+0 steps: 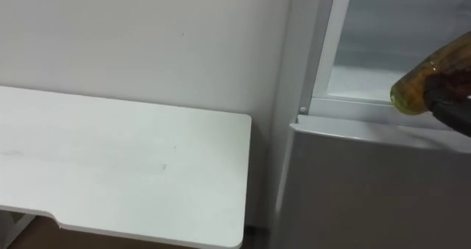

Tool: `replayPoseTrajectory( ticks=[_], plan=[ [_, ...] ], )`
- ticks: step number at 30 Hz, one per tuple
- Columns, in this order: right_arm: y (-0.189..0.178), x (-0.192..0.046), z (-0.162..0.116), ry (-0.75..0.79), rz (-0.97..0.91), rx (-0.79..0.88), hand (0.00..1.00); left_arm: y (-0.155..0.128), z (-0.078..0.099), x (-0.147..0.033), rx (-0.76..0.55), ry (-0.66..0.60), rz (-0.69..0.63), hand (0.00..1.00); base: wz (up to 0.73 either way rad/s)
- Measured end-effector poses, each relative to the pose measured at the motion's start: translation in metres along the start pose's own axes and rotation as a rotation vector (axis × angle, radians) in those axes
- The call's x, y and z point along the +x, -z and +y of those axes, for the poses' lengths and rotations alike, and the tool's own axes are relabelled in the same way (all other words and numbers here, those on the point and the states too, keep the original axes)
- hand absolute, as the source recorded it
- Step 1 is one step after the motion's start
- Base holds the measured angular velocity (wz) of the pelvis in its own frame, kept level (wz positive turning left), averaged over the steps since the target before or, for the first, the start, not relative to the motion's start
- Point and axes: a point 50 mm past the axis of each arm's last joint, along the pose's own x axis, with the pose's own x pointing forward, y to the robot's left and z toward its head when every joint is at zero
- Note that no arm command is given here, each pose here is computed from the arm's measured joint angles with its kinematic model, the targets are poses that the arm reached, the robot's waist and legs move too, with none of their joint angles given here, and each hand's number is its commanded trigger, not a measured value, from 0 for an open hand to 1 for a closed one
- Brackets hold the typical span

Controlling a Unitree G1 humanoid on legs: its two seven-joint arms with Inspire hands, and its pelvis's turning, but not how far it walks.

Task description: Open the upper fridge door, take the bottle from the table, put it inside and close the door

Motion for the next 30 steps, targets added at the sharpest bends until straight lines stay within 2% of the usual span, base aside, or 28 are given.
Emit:
replayPoseTrajectory(
  ticks=[4,8,16,30],
  plan=[
    [0.003,0.002,-0.002,0.024,0.027,-0.001,1.00,0.000,-0.001,0.000,-0.009,0.001,0.000,0.00,-0.02],
    [-0.008,0.015,0.005,0.038,0.024,0.078,1.00,0.008,0.004,-0.002,-0.046,-0.017,0.020,0.00,0.00],
    [-0.029,0.038,0.008,0.081,-0.021,0.037,1.00,0.013,0.006,-0.004,-0.050,-0.024,0.040,0.00,0.03],
    [-0.008,0.059,0.011,0.159,0.123,0.021,1.00,0.033,0.011,-0.011,-0.068,-0.044,0.110,0.00,0.07]
  ],
)
